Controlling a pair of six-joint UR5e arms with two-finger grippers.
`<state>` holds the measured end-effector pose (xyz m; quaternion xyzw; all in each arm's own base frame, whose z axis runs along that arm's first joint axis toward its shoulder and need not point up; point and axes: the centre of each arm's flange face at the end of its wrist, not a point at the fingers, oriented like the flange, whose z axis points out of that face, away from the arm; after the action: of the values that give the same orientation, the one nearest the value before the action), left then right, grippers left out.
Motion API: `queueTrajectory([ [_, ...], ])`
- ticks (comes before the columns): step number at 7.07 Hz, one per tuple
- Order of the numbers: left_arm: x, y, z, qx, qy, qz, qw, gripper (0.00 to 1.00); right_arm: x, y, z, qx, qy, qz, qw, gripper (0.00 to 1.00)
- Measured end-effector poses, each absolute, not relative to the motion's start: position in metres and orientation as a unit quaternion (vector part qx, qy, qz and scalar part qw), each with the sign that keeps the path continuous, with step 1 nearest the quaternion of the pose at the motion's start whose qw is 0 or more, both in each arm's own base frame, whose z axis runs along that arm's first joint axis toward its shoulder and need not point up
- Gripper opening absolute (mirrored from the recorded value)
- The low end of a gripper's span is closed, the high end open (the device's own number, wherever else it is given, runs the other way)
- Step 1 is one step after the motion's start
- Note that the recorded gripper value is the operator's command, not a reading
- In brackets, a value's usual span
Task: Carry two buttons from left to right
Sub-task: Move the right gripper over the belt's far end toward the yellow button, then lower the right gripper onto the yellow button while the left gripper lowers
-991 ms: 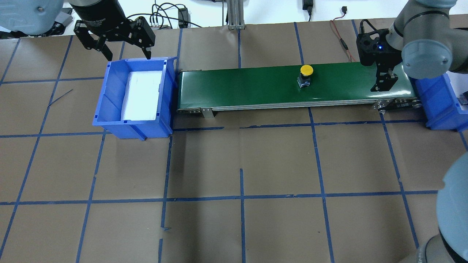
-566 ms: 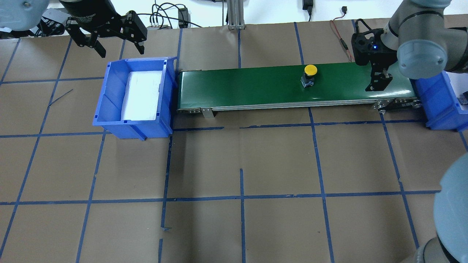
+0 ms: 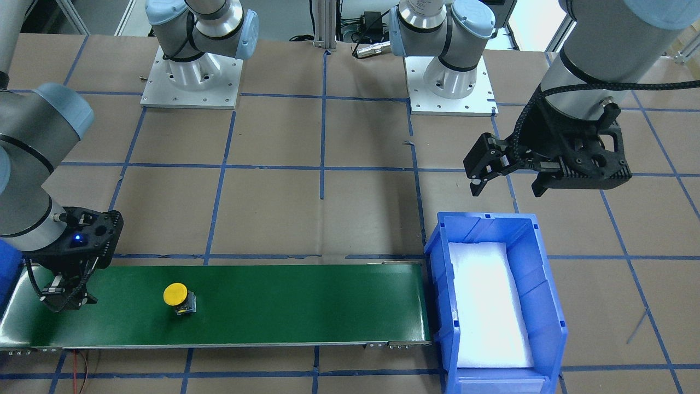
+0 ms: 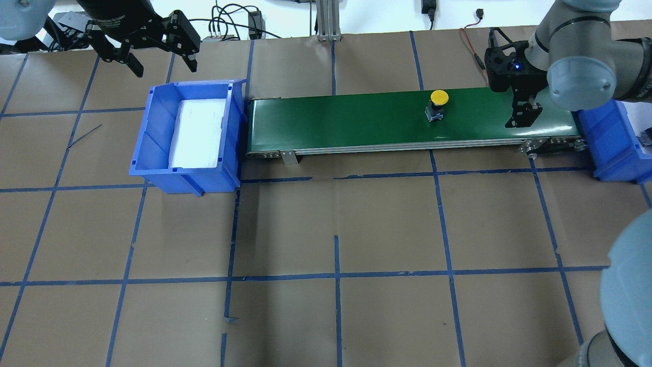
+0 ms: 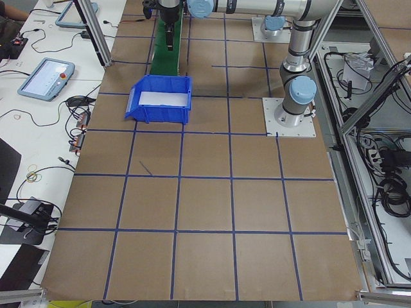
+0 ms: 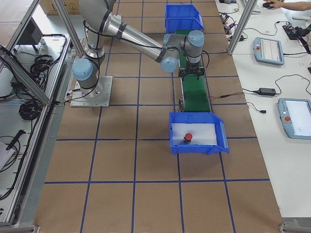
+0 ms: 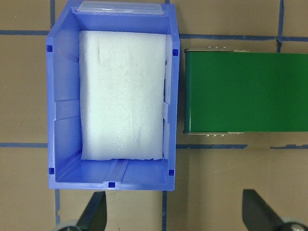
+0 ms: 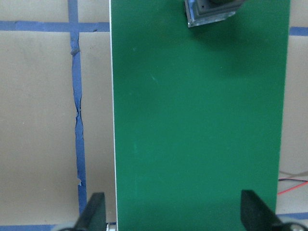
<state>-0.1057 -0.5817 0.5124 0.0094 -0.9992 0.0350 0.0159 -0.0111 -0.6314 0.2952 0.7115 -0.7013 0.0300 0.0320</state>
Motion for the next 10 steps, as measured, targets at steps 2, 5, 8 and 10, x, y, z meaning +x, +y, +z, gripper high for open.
queueTrajectory([
  [2,-0.102,-0.581,0.512,0.008,-0.999,0.034,0.015,1.0,-0.012,-0.632,0.294,0.712,-0.701,0.029,0.032,1.0],
  [5,-0.097,-0.583,0.509,0.011,-0.999,0.033,0.018,1.0,-0.012,-0.634,0.29,0.713,-0.7,0.03,0.033,1.0],
  [8,-0.097,-0.583,0.508,0.012,-0.999,0.033,0.025,1.0,-0.016,-0.644,0.289,0.719,-0.694,0.027,0.04,1.0],
  [10,-0.097,-0.584,0.507,0.012,-0.999,0.033,0.026,1.0,-0.02,-0.657,0.289,0.721,-0.69,0.026,0.046,1.0],
])
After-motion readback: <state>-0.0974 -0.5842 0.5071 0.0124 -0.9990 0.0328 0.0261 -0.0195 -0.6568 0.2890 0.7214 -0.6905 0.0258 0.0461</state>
